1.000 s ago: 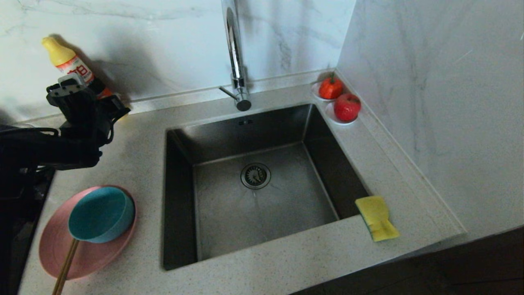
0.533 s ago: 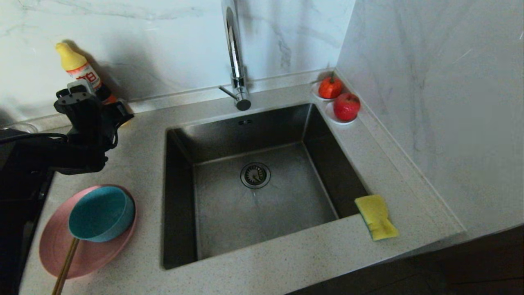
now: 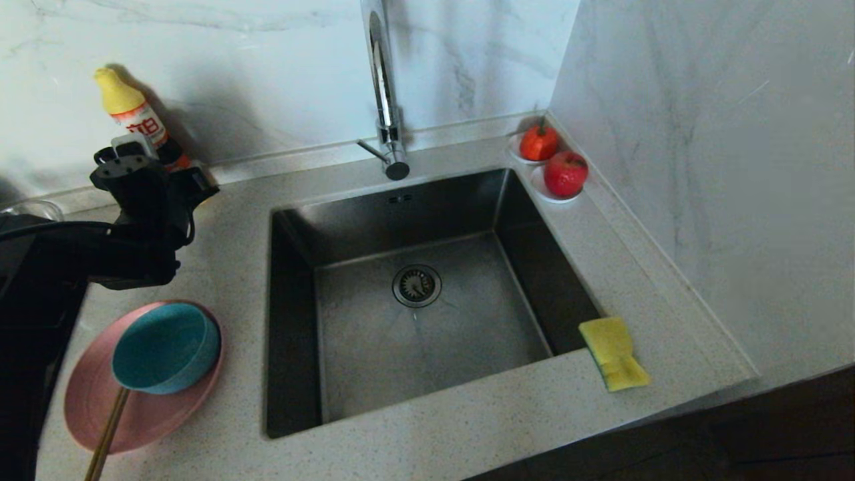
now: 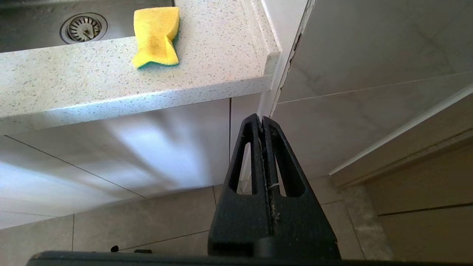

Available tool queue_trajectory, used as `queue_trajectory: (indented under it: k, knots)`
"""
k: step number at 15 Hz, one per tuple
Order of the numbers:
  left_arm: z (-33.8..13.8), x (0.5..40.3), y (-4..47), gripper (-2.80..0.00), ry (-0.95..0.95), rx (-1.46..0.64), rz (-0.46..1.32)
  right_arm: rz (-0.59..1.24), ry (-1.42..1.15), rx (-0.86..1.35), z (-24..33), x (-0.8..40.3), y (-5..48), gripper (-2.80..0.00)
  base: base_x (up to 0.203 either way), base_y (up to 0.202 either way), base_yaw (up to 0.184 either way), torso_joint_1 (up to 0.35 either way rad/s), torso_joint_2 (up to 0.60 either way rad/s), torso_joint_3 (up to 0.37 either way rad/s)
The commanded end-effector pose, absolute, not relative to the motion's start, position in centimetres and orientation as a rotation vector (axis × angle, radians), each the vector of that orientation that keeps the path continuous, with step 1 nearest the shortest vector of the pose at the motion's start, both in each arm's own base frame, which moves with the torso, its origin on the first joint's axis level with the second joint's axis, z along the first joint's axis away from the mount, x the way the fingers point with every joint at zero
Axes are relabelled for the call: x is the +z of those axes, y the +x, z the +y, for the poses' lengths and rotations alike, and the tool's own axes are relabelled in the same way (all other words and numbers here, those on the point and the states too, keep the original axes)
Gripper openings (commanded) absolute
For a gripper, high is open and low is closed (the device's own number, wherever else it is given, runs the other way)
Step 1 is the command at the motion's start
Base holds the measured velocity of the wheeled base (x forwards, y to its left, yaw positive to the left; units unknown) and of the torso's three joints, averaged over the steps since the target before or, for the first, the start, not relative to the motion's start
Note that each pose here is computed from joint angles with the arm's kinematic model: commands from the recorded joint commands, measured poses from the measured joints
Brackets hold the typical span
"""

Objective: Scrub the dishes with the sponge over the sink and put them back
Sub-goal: Place the dish soap on the table

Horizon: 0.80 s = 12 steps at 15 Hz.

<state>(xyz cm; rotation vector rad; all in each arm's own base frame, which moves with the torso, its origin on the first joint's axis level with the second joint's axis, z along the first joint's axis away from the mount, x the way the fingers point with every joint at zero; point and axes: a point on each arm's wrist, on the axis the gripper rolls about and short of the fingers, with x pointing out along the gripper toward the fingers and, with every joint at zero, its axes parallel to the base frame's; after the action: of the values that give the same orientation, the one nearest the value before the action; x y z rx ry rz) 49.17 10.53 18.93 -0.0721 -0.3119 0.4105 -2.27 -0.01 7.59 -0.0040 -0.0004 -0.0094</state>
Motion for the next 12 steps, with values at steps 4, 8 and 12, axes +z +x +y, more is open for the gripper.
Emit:
queue_trajectory:
  k: [4, 8, 12]
  knots:
    - [10.1, 19.3, 48.6, -2.8, -0.026, 0.414, -0.288, -0.001, -0.005, -0.009, 0.0, 7.6, -2.3, -2.8, 0.0, 0.0, 0.0, 0.0, 0.0, 0.0]
    - [9.8, 19.3, 48.2, -2.8, -0.031, 0.425, -0.271, -0.001, -0.005, -0.009, 0.0, 7.6, -2.3, -2.8, 0.0, 0.0, 0.0, 0.0, 0.0, 0.0]
    - [9.8, 19.9, 48.0, -2.8, -0.042, 0.426, -0.295, 0.0, -0.005, -0.009, 0.0, 7.6, -2.3, -2.8, 0.0, 0.0, 0.0, 0.0, 0.0, 0.0]
